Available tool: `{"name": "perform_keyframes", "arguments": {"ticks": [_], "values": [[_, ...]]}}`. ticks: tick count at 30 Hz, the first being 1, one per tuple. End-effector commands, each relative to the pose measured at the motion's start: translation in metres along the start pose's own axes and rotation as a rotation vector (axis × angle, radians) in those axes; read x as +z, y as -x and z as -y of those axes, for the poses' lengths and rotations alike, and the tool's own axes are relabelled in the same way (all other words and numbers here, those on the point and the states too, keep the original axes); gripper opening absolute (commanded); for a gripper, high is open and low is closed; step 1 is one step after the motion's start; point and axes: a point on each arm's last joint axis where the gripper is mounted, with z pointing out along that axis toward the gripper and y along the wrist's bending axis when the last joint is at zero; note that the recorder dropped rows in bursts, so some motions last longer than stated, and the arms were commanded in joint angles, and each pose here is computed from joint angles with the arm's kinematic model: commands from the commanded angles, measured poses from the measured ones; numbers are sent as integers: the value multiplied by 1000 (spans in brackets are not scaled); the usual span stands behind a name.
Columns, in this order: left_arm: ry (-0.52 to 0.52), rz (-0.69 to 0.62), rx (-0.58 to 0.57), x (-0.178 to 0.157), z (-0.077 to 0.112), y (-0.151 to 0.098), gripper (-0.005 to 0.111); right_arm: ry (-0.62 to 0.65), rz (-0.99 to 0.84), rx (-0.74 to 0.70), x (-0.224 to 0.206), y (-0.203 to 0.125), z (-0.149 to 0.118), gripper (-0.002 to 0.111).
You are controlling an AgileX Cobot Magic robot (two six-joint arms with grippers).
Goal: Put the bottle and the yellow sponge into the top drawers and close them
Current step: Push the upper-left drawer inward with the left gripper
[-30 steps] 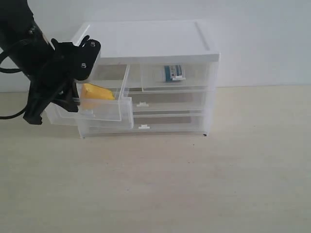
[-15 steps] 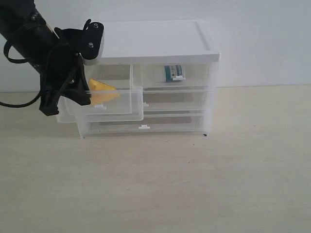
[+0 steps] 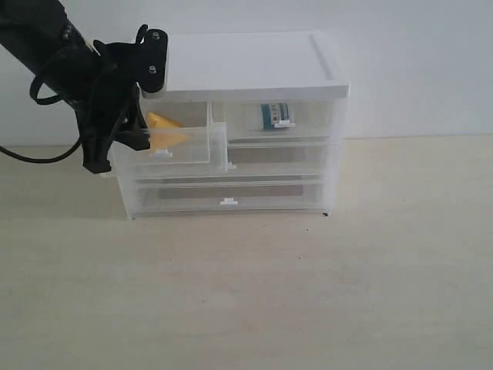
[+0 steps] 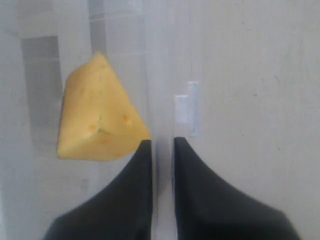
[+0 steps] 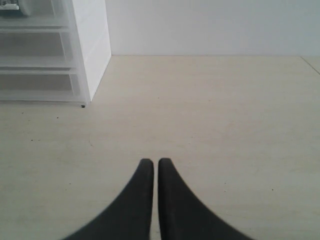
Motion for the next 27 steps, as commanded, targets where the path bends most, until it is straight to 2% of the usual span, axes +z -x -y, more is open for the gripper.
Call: {"name": "perform_keyframes", "arguments": {"ticks": [1,11,13,14,15,16,18,22,26,27], "values": [[234,107,-44,-5,-23,13,4,-1,8,-2,0,-1,0,1],[302,110,-72,2,-30,11,6,-1,8,-2,0,-1,0,1],[304,109,-70,1,-30,11,14,-1,8,-2,0,-1,0,1],[302,109,-69,-1,-30,11,29,-1,8,-2,0,-1,0,1],[299,109,-69,-2,-30,11,35,-1,8,-2,0,-1,0,1],[293,107,-67,-5,-29,11,49,-1,8,-2,0,-1,0,1],[283,106,-65,-12,-27,12,58,-1,8,-2,0,-1,0,1],[250,101,-60,-29,-21,13,59,-1,8,-2,0,-1,0,1],[233,113,-121,-58,-14,14,58,-1,8,-2,0,-1,0,1],[184,106,-167,-63,-9,13,51,-1,8,-2,0,-1,0,1]]}}
